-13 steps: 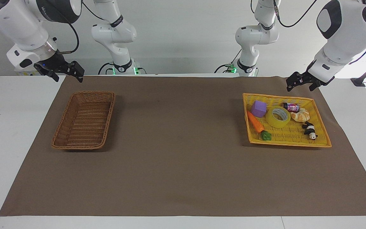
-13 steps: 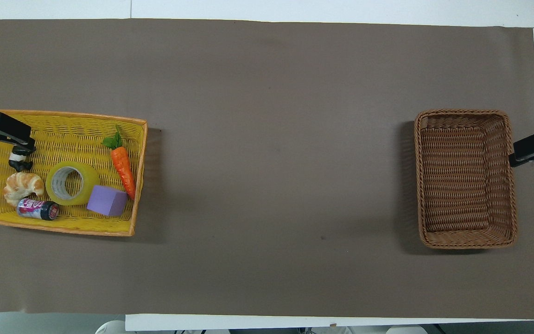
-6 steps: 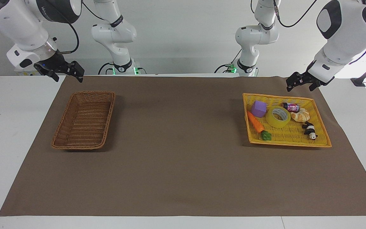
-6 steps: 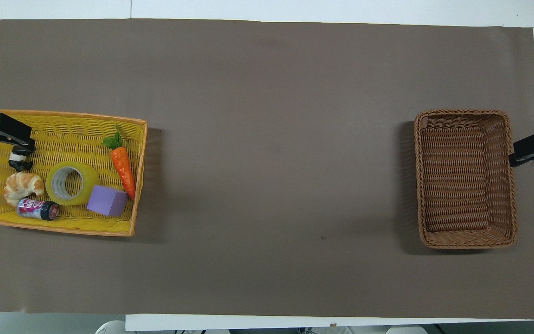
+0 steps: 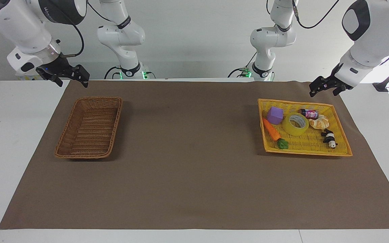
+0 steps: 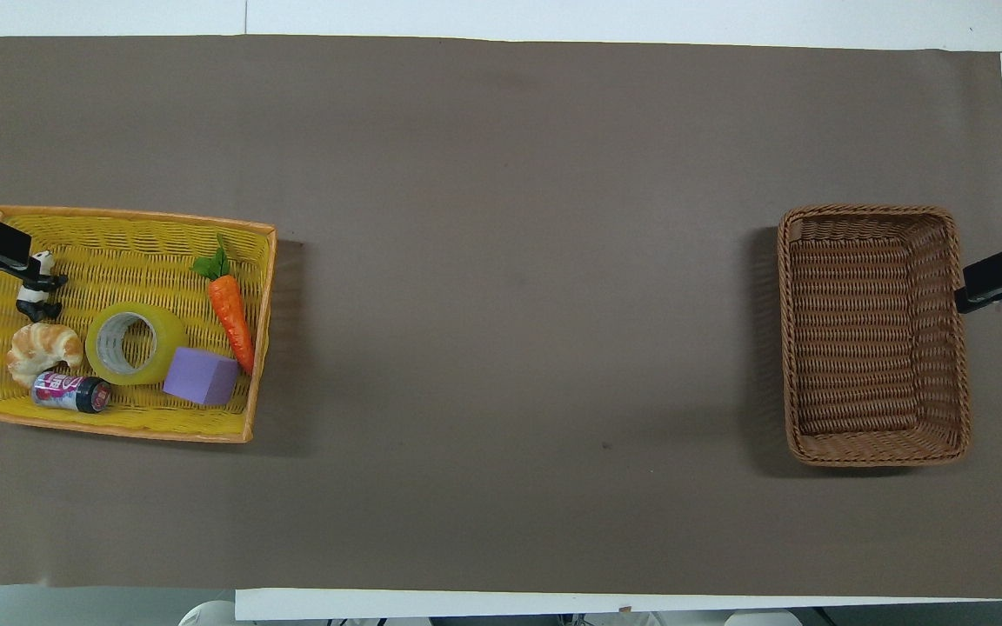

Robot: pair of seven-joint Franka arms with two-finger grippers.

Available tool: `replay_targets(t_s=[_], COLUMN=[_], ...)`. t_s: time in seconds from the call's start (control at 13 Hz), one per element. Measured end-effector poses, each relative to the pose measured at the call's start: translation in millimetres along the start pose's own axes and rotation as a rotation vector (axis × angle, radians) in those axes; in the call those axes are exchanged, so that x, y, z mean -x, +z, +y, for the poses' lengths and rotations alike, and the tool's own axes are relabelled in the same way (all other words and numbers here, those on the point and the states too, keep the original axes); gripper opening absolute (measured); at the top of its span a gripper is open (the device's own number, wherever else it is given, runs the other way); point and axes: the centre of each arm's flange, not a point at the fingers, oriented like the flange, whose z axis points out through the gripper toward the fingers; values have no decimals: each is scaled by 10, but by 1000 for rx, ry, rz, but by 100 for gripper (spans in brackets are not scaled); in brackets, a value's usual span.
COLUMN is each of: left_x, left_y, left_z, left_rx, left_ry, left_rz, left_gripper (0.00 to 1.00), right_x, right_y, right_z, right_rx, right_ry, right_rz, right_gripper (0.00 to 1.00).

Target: Move tape to another basket

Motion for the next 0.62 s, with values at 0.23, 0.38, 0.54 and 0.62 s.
replay_targets(t_s=[0.23, 0.38, 0.54, 0.62], left_x=[94, 257, 333, 351], left_y=[627, 1047, 1267, 1432], left_z=[-151, -295, -588, -712], left_rx=[0, 1, 5, 6], left_ry=[-30, -62, -121, -137], left_rz=[99, 114, 131, 138], left_gripper=[100, 100, 100, 100], right_x=[0, 0, 0, 0], right_y=[0, 0, 0, 0], right_z=[0, 0, 0, 0], right_rx=[0, 0, 0, 0], right_ry=[0, 0, 0, 0], right_rz=[0, 0, 0, 0], right_gripper=[100, 100, 100, 100])
